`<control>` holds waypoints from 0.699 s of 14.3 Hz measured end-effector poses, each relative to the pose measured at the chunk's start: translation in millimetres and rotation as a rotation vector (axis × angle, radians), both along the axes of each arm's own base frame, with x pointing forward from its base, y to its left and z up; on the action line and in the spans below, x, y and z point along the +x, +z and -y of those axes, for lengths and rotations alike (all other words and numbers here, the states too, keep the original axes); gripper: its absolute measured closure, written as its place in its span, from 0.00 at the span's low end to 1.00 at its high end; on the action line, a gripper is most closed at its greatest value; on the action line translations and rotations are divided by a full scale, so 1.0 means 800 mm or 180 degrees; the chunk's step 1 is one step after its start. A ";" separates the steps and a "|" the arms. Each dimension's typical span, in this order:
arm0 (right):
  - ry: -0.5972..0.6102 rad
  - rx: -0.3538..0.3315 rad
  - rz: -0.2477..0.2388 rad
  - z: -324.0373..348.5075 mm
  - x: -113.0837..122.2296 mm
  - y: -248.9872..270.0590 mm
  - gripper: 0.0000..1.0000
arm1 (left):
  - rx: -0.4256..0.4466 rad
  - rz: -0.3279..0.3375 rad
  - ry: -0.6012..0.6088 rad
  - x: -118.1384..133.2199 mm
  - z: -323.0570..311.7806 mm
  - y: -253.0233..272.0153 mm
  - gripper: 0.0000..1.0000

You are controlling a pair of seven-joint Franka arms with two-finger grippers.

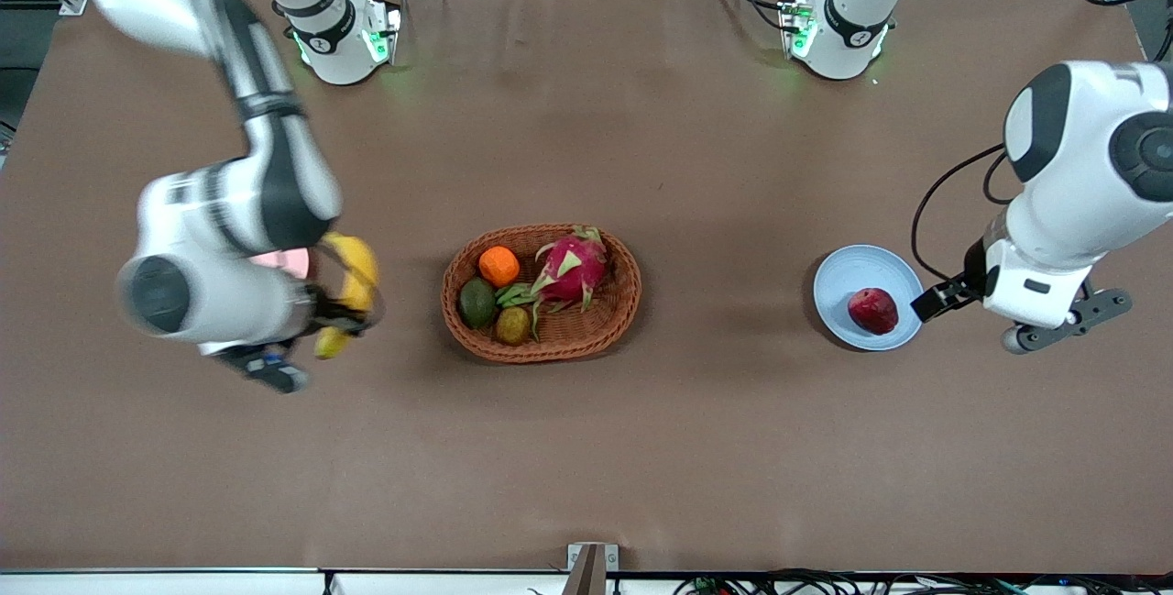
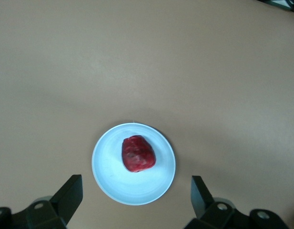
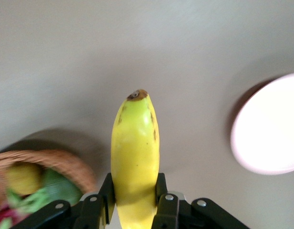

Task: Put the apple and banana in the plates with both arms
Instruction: 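Release the dragon fruit while the right gripper carries the banana to pink plate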

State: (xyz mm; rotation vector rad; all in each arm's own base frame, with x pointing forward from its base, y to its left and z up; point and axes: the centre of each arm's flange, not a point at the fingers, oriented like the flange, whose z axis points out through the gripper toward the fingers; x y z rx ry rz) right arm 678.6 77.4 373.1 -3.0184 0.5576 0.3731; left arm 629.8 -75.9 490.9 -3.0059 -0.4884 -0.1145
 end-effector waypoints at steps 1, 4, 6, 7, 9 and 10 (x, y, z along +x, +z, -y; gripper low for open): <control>0.0094 0.0070 -0.0014 0.053 0.001 -0.007 0.63 | 0.0023 -0.0029 -0.0092 -0.006 -0.002 0.020 0.00; 0.0321 0.0223 -0.0063 0.142 -0.008 -0.028 0.63 | 0.0080 -0.0152 -0.0314 -0.024 -0.008 0.081 0.00; 0.0448 0.0310 -0.0102 0.181 -0.020 -0.045 0.63 | 0.0074 -0.0124 -0.0504 -0.033 -0.009 0.116 0.00; 0.0486 0.0320 -0.0107 0.197 -0.026 -0.053 0.63 | 0.0033 -0.0105 -0.0602 -0.039 -0.010 0.131 0.00; 0.0553 0.0198 -0.0044 0.214 -0.043 -0.062 0.63 | -0.0092 -0.0116 -0.0753 -0.053 -0.015 0.153 0.00; 0.0582 0.0123 0.0045 0.214 -0.054 -0.067 0.63 | -0.0151 -0.0124 -0.0803 -0.061 -0.019 0.163 0.00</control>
